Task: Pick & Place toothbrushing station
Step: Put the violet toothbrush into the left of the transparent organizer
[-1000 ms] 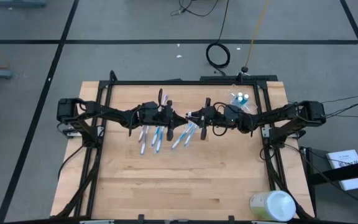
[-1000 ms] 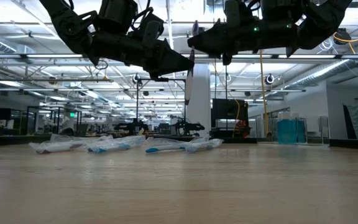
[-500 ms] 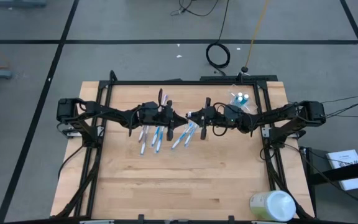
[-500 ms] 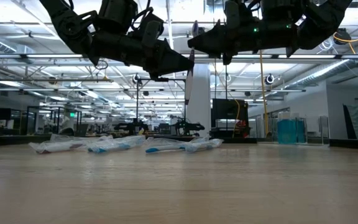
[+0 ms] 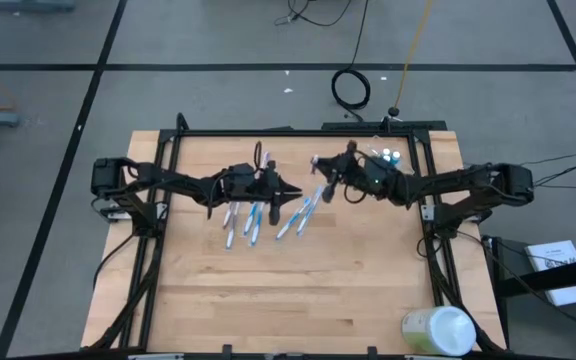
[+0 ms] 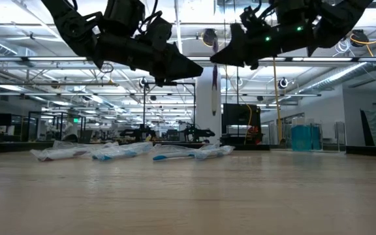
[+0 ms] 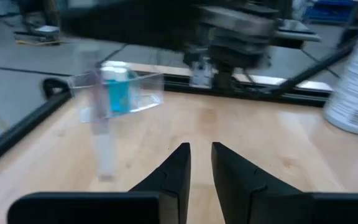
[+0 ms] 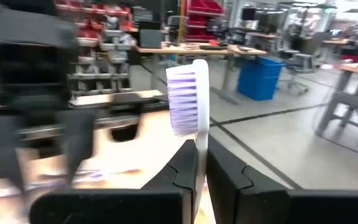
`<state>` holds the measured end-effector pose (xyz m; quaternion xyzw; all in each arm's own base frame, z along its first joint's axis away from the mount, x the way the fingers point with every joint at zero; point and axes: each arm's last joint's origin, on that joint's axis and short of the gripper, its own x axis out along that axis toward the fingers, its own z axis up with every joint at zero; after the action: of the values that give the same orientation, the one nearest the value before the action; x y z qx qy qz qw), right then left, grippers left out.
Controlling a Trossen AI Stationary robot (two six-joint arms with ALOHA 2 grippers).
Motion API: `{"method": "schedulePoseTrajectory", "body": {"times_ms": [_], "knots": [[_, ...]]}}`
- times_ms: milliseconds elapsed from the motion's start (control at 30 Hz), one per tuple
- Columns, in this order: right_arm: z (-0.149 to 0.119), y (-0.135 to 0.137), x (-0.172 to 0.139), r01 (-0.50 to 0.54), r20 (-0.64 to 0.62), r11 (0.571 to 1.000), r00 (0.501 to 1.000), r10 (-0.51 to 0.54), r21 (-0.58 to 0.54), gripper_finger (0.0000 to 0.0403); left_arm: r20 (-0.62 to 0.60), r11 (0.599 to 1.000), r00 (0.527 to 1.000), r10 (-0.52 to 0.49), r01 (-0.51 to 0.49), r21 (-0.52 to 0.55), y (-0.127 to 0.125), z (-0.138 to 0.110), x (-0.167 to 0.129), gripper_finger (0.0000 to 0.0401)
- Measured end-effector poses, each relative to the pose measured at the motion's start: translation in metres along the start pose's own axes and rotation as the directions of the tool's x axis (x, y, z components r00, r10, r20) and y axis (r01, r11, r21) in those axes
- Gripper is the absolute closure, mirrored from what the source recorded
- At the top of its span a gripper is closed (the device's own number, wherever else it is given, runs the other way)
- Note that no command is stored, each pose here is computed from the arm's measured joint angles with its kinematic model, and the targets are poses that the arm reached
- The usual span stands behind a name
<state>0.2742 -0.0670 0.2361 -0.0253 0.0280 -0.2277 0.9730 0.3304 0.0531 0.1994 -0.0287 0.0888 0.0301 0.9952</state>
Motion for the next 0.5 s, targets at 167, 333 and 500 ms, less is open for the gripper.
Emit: {"method": "schedulePoseTrajectory", "body": {"times_ms": [167, 333, 500], "knots": [[-0.003, -0.022, -0.014, 0.132, -0.010, 0.991, 0.991, -0.132, 0.012, 0.0391, -0.001, 1.000, 1.000, -0.002, 0.002, 0.001, -0.001, 0.000, 0.000, 0.0327], [-0.007, -0.054, -0.033, 0.418, 0.005, 0.909, 0.909, -0.418, 0.010, 0.0389, -0.017, 1.000, 1.000, 0.008, -0.008, -0.001, 0.000, -0.002, 0.000, 0.0327], [-0.013, -0.083, -0.050, 0.612, 0.002, 0.791, 0.791, -0.612, -0.011, 0.0389, -0.015, 1.000, 1.000, 0.008, -0.008, 0.000, 0.000, -0.001, 0.000, 0.0327]]}}
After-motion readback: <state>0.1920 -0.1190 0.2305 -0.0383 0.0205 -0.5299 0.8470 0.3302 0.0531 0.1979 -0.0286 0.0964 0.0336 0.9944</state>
